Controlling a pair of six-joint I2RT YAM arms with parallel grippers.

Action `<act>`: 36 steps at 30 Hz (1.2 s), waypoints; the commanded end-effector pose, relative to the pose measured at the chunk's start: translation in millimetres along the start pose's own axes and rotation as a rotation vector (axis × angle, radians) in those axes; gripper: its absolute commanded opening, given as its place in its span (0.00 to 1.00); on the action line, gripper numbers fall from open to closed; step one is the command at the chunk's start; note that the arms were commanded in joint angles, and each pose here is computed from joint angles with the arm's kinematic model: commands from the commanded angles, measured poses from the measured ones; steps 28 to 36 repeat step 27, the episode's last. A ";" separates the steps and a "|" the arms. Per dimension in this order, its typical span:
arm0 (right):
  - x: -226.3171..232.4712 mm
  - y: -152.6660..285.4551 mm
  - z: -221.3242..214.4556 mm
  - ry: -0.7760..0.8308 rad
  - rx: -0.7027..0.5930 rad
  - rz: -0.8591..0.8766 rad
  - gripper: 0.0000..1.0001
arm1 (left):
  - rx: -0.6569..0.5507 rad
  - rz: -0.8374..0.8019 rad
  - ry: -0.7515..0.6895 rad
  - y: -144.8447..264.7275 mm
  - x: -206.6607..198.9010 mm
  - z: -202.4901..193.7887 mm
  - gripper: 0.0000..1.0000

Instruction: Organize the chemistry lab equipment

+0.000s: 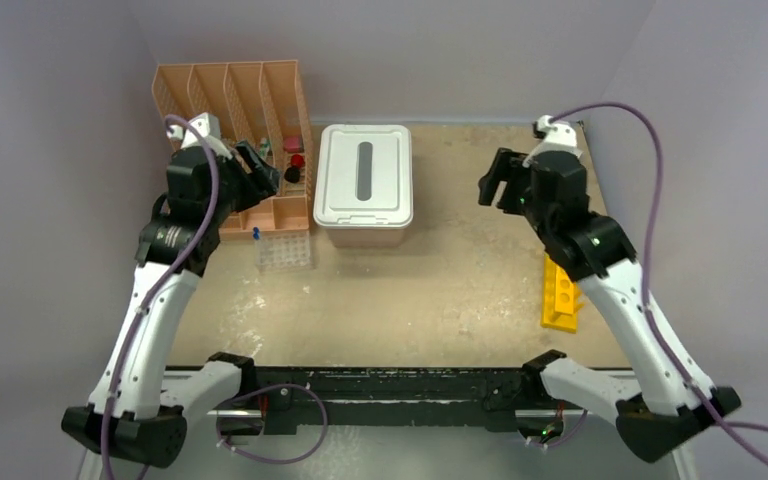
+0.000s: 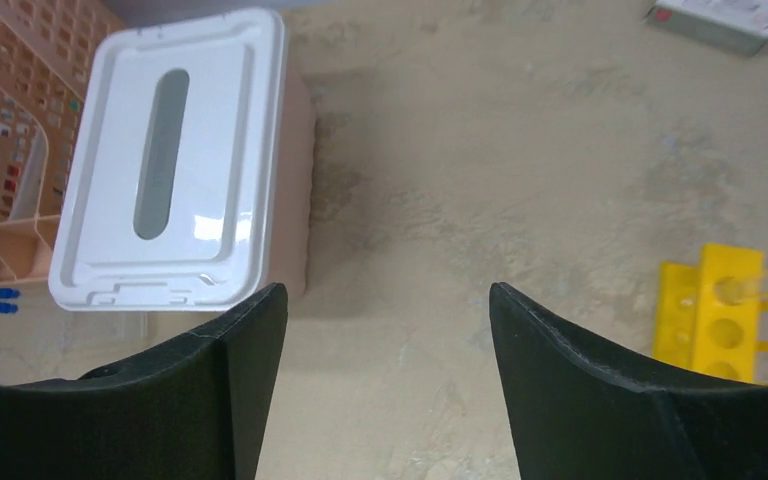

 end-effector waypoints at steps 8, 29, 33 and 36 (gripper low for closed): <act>-55.7 111.7 39.4 0.025 -0.323 -0.156 0.90 | -0.167 0.305 0.072 111.6 34.8 4.9 0.64; -54.8 149.5 50.8 -0.056 -0.390 -0.045 0.99 | -0.329 0.363 0.142 203.2 48.1 2.3 0.70; -54.8 149.5 50.8 -0.056 -0.390 -0.045 0.99 | -0.329 0.363 0.142 203.2 48.1 2.3 0.70; -54.8 149.5 50.8 -0.056 -0.390 -0.045 0.99 | -0.329 0.363 0.142 203.2 48.1 2.3 0.70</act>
Point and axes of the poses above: each gripper's point midway between its finger pads, its own y axis back along the fingers, its own x axis along the line the jaws close on, z = x × y, the point moved 8 cm from there along y, back along the fingers, and after that the axes turned 15 degrees about -y, right-handed, at the moved point
